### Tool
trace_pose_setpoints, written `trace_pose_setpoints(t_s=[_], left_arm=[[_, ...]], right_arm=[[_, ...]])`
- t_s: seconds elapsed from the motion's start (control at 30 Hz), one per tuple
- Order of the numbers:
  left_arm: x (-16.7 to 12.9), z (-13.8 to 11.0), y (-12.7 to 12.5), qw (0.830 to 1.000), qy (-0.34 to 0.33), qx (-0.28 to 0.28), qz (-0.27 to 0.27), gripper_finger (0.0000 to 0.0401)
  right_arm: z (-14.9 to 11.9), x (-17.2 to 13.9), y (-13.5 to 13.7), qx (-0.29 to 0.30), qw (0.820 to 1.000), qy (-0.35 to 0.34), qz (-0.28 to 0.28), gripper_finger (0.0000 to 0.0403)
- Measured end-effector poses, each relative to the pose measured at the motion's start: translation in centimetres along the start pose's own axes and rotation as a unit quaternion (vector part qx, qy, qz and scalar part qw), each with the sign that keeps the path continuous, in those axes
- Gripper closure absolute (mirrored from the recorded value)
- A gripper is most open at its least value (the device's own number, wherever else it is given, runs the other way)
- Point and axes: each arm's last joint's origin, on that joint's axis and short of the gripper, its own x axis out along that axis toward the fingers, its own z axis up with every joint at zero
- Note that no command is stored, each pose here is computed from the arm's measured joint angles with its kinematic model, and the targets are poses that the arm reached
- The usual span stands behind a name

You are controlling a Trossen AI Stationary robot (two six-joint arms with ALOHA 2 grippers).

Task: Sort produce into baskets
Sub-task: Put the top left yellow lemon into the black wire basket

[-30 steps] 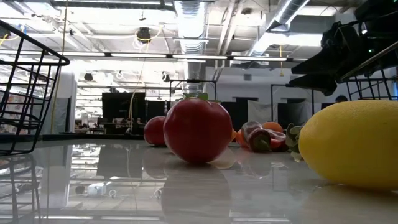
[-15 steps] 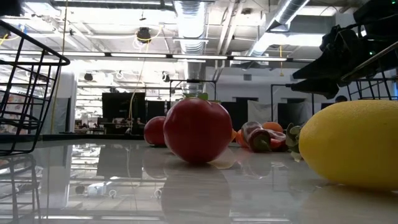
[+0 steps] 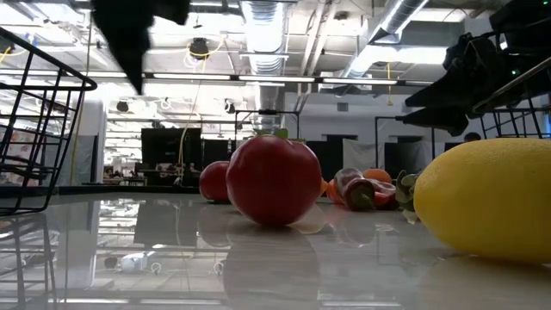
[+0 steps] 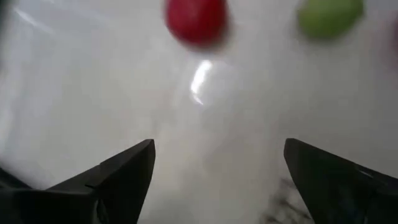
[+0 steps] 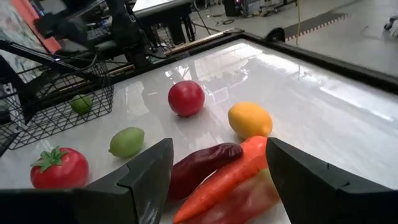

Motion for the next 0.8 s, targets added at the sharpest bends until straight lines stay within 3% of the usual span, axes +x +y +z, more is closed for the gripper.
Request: trace_pose_setpoints(t_s=[0.17,0.27,0.43,0.6,0.7,0.8], left_arm=[[1.8,2.7,2.1,0.993,-0.084,0.063,0.059,0.0056],[3.6,4.3,3.1,0.987,-0.128,0.080,0.047,0.0056],[7.3,5.1,3.8,0.976,-0.213,0.038,-0.006,0.0056],[8.4,6.4,4.4,0.950,-0.310,-0.026,-0.035,0.0056],[8.6,8.0,4.7,0.938,-0.338,-0.047,-0.058,0.0056],[9.6,9.7,4.6,0.944,-0.325,-0.030,-0.049,0.0056]], right_arm=[[2.0,0.1,-0.2,-0.026,0.999,-0.027,-0.024,0.0117],[3.8,0.1,-0.2,-0.033,0.998,-0.033,-0.037,0.0117],[5.5,0.0,0.5,-0.035,0.999,-0.019,-0.003,0.0117],[5.2,0.6,1.2,-0.036,0.999,-0.010,0.024,0.0117],[4.7,1.5,1.7,-0.040,0.999,0.004,0.035,0.0117],[4.4,2.4,2.1,-0.048,0.998,0.007,0.043,0.0117]])
